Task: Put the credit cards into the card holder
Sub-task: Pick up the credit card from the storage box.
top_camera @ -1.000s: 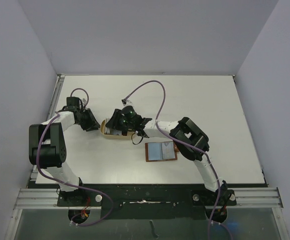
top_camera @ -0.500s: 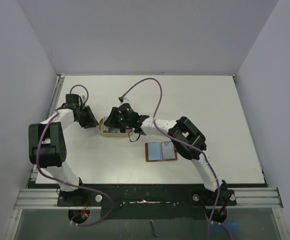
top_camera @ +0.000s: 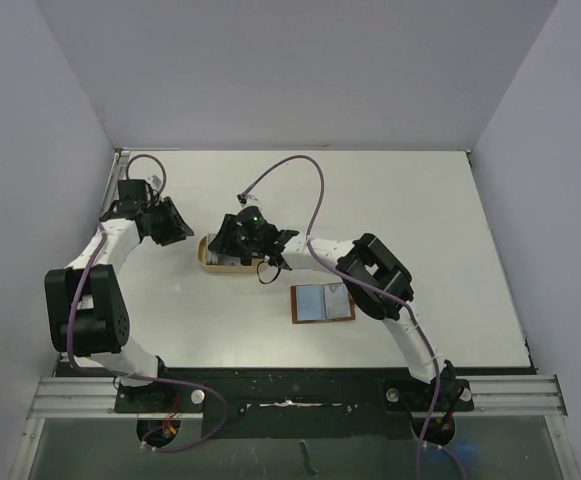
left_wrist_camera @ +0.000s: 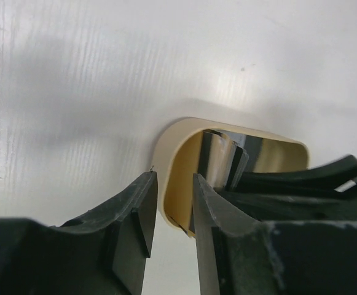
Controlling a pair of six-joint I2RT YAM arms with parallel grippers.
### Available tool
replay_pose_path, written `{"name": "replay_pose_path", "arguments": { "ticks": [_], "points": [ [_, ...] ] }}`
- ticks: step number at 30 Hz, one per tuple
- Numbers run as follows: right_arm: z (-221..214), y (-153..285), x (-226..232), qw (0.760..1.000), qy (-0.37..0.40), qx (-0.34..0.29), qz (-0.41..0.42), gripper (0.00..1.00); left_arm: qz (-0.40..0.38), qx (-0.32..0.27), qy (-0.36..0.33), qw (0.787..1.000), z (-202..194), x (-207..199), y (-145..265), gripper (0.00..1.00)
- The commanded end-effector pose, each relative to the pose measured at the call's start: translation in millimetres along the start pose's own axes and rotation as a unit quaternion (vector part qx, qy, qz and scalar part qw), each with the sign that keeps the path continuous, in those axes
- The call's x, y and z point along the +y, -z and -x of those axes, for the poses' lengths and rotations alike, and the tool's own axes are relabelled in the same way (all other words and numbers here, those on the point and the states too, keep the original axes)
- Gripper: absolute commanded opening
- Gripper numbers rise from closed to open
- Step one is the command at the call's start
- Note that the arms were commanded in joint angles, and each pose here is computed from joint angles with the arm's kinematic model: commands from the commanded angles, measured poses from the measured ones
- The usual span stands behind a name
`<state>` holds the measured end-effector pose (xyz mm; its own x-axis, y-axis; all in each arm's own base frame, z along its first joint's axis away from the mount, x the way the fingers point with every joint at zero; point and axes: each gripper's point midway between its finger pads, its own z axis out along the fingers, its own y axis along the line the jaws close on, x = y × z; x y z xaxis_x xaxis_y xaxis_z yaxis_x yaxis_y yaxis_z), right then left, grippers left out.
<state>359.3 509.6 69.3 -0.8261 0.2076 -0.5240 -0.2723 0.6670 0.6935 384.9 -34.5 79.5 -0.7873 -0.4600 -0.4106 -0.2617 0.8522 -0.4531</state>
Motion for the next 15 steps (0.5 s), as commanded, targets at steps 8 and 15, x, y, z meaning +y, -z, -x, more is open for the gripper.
{"name": "replay_pose_path", "arguments": {
  "ticks": [8, 15],
  "points": [
    [-7.2, -3.2, -13.8, 0.999, 0.017, 0.005, -0.040, 0.32, -0.130, -0.016, -0.040, 0.991, -3.4, -56.3, 40.2, 0.32],
    [-8.8, -3.9, -11.9, 0.999, 0.017, 0.004, -0.041, 0.32, -0.133, 0.035, -0.042, 0.990, -27.7, -52.8, 24.5, 0.32]
  ]
}}
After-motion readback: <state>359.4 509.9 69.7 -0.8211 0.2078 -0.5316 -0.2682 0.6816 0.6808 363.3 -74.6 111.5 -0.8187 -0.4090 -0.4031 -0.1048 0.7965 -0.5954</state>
